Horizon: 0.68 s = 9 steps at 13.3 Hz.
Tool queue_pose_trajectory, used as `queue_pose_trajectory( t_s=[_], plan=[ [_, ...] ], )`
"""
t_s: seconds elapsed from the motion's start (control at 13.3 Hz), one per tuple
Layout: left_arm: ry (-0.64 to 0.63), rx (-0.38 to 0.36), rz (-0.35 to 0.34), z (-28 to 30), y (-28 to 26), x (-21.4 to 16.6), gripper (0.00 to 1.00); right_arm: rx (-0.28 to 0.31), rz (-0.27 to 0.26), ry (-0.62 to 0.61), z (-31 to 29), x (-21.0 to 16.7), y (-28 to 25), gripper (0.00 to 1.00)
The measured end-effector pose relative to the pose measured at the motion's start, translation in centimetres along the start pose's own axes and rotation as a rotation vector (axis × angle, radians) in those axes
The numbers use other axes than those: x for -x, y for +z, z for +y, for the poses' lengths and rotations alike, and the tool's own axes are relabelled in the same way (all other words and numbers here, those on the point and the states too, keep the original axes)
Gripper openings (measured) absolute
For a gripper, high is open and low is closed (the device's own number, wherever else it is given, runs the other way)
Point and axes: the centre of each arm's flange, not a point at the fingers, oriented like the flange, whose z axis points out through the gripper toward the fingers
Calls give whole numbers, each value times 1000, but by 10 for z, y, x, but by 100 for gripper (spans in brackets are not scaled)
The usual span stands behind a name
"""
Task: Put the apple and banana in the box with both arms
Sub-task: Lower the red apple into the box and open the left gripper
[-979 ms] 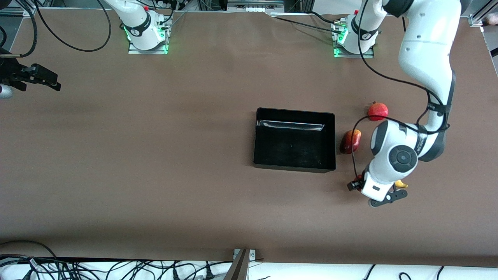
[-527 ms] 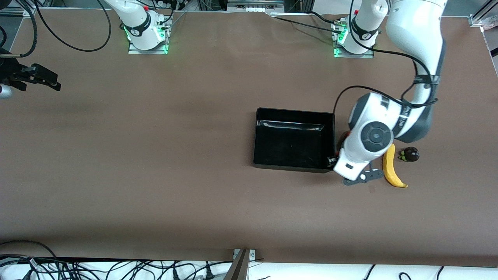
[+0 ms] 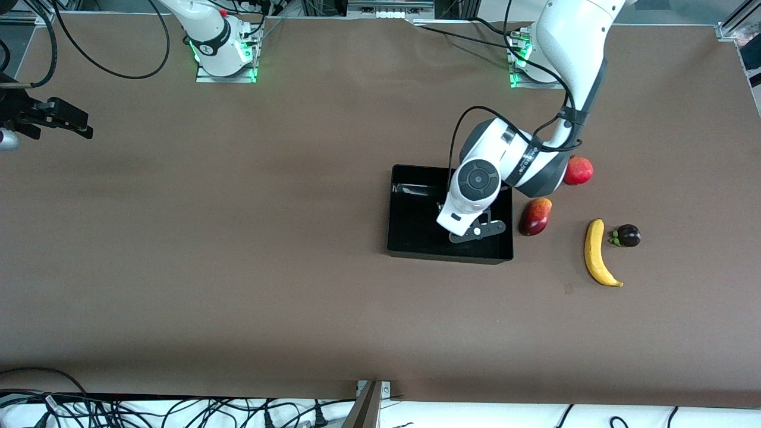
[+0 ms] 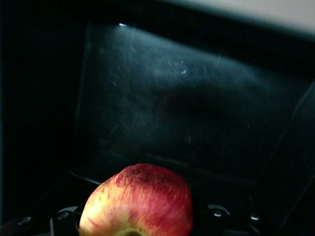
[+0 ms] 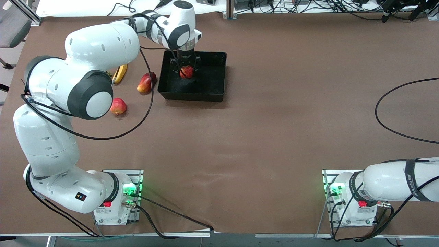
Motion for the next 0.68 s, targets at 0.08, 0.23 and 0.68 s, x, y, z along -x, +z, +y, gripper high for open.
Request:
queue_pose_trajectory(
  t_s=[0.08, 0.23, 0.68],
  plan=[
    [7, 11, -3, 5, 6, 6, 69, 0, 0, 0, 0, 0, 0, 100],
    [30, 48, 10, 17, 17, 18, 69, 0, 0, 0, 0, 0, 0, 100],
    [63, 99, 44, 33, 32, 34, 69, 0, 0, 0, 0, 0, 0, 100]
  ],
)
